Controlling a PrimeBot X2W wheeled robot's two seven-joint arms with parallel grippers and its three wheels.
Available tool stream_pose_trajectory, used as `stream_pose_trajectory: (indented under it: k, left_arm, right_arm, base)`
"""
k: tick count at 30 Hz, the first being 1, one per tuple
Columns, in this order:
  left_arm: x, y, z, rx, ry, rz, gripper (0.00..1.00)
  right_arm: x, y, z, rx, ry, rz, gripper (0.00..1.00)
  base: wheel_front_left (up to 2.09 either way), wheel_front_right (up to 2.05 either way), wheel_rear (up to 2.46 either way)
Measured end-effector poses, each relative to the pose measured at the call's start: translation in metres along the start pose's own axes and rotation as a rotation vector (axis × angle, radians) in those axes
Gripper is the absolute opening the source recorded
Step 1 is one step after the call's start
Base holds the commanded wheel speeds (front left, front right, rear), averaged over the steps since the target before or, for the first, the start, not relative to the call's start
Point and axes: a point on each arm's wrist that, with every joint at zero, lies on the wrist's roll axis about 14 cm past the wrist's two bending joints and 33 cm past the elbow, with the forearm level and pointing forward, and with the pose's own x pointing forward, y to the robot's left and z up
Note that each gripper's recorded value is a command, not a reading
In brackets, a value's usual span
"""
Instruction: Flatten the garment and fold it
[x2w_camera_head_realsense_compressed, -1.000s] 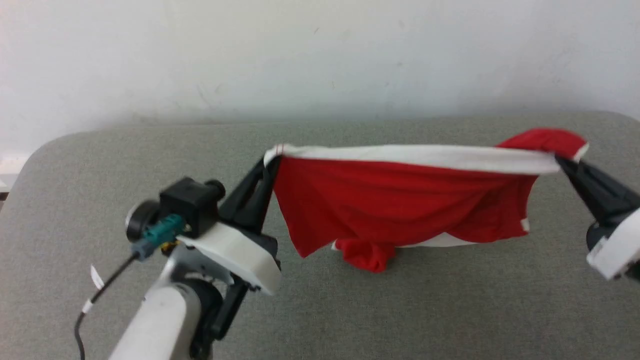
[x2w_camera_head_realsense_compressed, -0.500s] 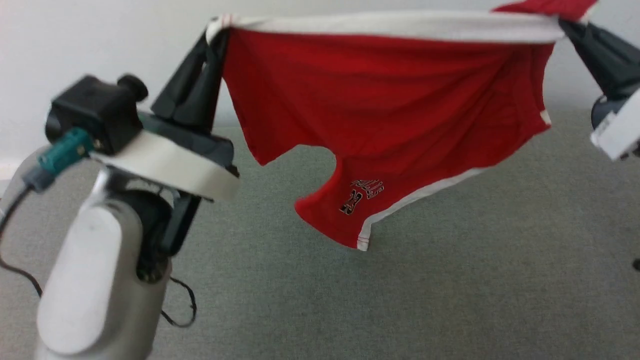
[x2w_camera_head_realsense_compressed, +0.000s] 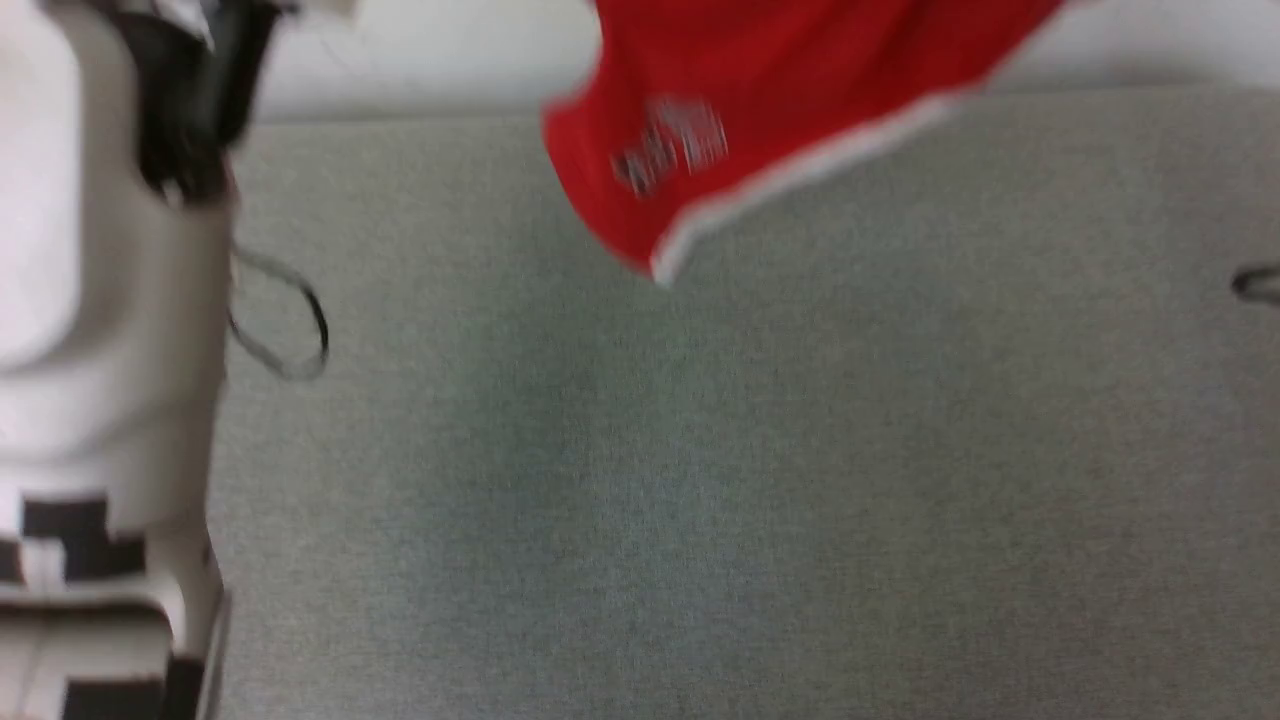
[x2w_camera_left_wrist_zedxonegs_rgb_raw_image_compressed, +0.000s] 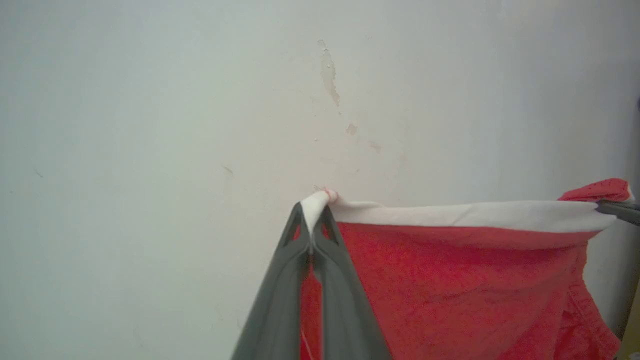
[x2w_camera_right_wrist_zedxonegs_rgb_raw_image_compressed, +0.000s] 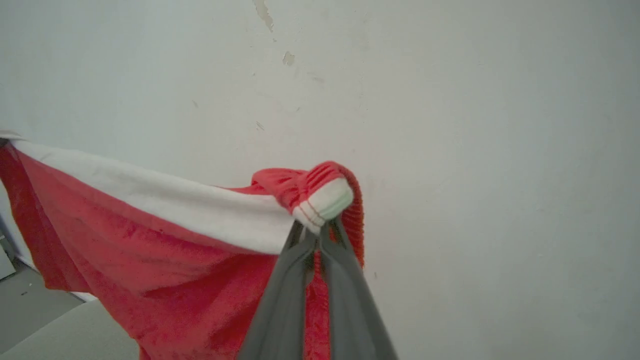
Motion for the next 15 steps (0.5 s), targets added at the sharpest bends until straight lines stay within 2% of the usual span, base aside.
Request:
stream_pose_trajectory:
  k: [4, 7, 12, 15]
  left_arm:
    - [0.035, 0.017, 0.002, 0.018, -0.085, 0.030, 0.00]
    - [0.051, 0.027, -0.012, 0.024, -0.106, 0.048, 0.00]
    - [0.056, 0.031, -0.073, 0.012, -0.033, 0.047, 0.00]
    - [0.042, 0.025, -0.119, -0.007, 0.053, 0.034, 0.00]
  right_arm:
    - [0.036, -0.009, 0.000, 0.033, -0.071, -0.011, 0.00]
    - [0.057, -0.013, -0.018, 0.047, -0.079, -0.015, 0.00]
    - [0.075, -0.017, -0.086, 0.094, 0.013, -0.017, 0.00]
    - [0.072, -0.009, -0.136, 0.138, 0.100, -0.002, 0.00]
  base:
    - [0.00, 0.00, 0.00]
    - [0.00, 0.00, 0.00]
    - [0.00, 0.00, 0.00]
    - [0.00, 0.00, 0.00]
